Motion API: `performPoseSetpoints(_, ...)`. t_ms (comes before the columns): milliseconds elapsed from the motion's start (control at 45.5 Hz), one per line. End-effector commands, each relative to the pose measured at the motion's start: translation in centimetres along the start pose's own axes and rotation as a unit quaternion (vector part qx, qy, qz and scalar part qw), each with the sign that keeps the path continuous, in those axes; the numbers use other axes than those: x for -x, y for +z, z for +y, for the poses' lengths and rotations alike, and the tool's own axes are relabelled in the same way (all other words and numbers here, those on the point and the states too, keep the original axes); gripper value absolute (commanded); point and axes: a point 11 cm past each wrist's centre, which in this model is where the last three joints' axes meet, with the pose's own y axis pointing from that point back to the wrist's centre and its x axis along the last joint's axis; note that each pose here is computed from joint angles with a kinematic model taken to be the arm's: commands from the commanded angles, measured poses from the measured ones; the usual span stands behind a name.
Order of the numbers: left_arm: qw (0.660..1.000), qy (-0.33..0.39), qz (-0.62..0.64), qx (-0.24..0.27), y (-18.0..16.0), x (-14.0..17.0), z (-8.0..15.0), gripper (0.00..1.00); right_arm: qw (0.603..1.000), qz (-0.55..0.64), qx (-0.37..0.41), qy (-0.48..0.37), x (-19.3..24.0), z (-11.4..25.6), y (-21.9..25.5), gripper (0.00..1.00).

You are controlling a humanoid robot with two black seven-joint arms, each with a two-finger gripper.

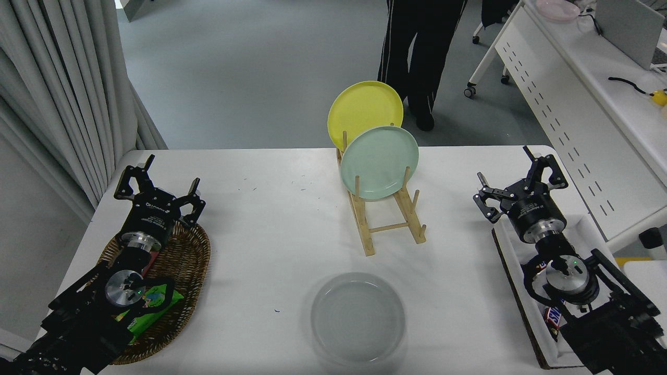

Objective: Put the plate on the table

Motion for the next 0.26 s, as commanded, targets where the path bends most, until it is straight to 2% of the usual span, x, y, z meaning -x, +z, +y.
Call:
performPoseSetpoints(0,1.0,0.0,0.0,0.0,0.0,0.0,0.0,1.0,1.0,-0.003,-0.001,0.006,-1.28,0.87,0.69,1.0)
performPoseSetpoints(242,1.0,0.0,0.0,0.0,0.0,0.0,0.0,1.0,1.0,0.0,-0.002,0.007,-1.2,0.62,0.47,1.0)
